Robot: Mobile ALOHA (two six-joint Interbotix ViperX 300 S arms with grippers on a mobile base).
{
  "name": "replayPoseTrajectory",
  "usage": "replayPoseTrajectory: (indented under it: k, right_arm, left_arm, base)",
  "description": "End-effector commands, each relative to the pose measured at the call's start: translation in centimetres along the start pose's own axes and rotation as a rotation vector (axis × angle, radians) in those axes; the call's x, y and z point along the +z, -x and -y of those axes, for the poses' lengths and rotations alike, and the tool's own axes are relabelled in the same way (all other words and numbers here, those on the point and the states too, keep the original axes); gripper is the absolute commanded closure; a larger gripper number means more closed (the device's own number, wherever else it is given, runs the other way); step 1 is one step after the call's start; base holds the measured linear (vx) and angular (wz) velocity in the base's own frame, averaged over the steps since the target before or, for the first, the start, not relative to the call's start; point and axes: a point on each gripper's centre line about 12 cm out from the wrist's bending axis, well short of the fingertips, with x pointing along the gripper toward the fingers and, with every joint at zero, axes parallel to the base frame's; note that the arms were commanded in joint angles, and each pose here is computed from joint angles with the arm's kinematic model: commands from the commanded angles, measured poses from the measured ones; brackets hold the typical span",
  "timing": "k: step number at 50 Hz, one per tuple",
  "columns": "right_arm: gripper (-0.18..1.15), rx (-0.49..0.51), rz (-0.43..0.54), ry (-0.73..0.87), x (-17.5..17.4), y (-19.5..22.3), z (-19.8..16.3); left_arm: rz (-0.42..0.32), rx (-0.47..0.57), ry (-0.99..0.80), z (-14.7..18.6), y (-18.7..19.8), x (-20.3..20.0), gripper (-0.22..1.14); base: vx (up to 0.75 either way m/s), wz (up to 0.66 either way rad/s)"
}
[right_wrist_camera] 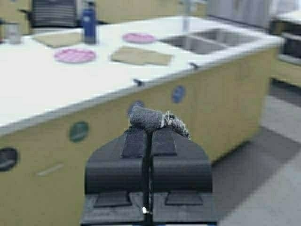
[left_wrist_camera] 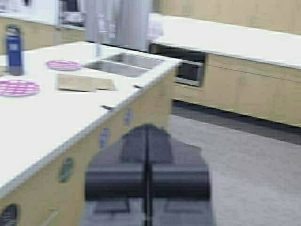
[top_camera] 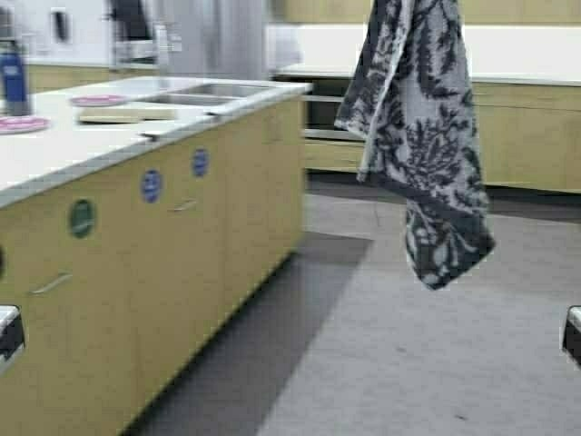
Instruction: Get the cloth and wipe up the spill under the wine glass
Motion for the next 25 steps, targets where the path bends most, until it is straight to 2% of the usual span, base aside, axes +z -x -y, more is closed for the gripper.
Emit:
replayPoseTrajectory:
  k: [1,25]
  right_arm:
    - [0.92,0.000,0.040,0.000,1.00,0.05,0.01]
    - [0.92,0.001,0.040,0.001,0.77,0.00,-0.02]
  left_arm:
    - [0.015,0.000,0.000,0.06,-0.16,0.60,0.90]
    - [-0.003,0.001,-0.008,0.04,-0.37,0.31,0.90]
  base:
    - [0.09,0.43]
    - [0.09,0.37]
